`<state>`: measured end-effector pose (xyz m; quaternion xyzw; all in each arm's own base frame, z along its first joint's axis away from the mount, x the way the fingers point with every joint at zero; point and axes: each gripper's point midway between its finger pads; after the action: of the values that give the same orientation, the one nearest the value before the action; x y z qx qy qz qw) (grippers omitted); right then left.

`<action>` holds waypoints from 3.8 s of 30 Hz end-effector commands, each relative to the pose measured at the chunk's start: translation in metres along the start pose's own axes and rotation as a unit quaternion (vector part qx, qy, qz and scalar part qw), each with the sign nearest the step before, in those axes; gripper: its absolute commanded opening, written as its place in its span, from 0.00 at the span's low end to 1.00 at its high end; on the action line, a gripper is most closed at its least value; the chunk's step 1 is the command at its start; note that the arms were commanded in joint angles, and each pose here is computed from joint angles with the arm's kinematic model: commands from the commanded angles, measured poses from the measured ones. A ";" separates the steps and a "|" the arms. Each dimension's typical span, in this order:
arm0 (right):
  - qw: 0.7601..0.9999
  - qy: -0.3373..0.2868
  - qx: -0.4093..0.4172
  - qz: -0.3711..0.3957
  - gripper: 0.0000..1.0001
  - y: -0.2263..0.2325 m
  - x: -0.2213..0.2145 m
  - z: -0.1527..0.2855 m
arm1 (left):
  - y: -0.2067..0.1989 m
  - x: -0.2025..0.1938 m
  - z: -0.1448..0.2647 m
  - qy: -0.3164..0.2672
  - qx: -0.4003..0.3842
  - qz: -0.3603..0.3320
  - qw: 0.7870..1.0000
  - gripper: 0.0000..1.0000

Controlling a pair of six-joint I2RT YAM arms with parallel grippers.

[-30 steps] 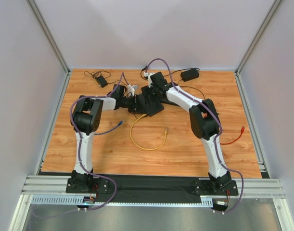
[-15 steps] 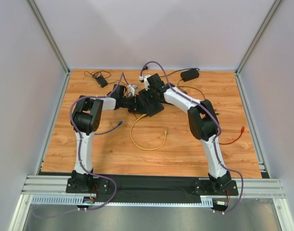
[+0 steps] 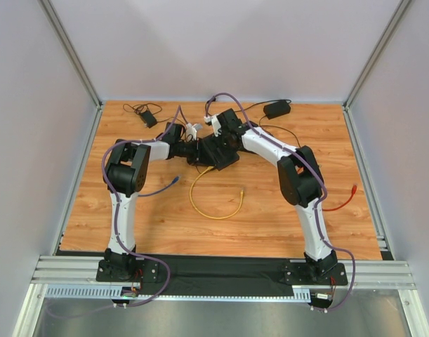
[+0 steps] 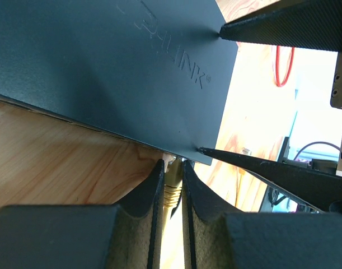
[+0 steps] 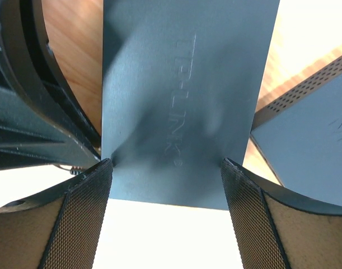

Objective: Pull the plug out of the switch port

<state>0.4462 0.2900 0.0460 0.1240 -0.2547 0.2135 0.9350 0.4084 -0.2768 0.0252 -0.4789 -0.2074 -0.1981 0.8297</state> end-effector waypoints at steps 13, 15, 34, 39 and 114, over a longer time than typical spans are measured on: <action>0.992 0.119 0.009 0.031 0.82 0.011 -0.066 0.007 | 0.016 -0.005 -0.004 0.009 0.033 -0.001 0.999 0.00; 0.992 0.118 0.011 0.031 0.82 0.014 -0.065 0.005 | 0.016 -0.004 -0.004 0.008 0.032 -0.001 0.999 0.00; 0.987 0.133 -0.093 0.006 0.76 -0.023 -0.069 -0.018 | 0.015 -0.007 -0.001 0.012 0.033 0.002 0.999 0.00; 0.987 0.125 -0.100 -0.028 0.72 -0.034 -0.065 -0.021 | 0.017 -0.010 0.002 0.011 0.037 -0.001 0.999 0.00; 0.992 0.072 0.090 -0.046 0.71 0.019 -0.028 -0.009 | 0.019 -0.027 0.359 0.148 0.687 -0.043 0.710 0.00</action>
<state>0.4466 0.3041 0.0514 0.1988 -0.2199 0.1967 0.9346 0.3356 0.0117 0.1449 0.1645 -0.2133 -0.0885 0.9590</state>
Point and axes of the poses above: each gripper's point midway between its finger pads, its own z axis back along the fingers, its own y axis along the line the jaws close on, x = y × z, and after that the axes turned 13 degrees about -z, right-handed
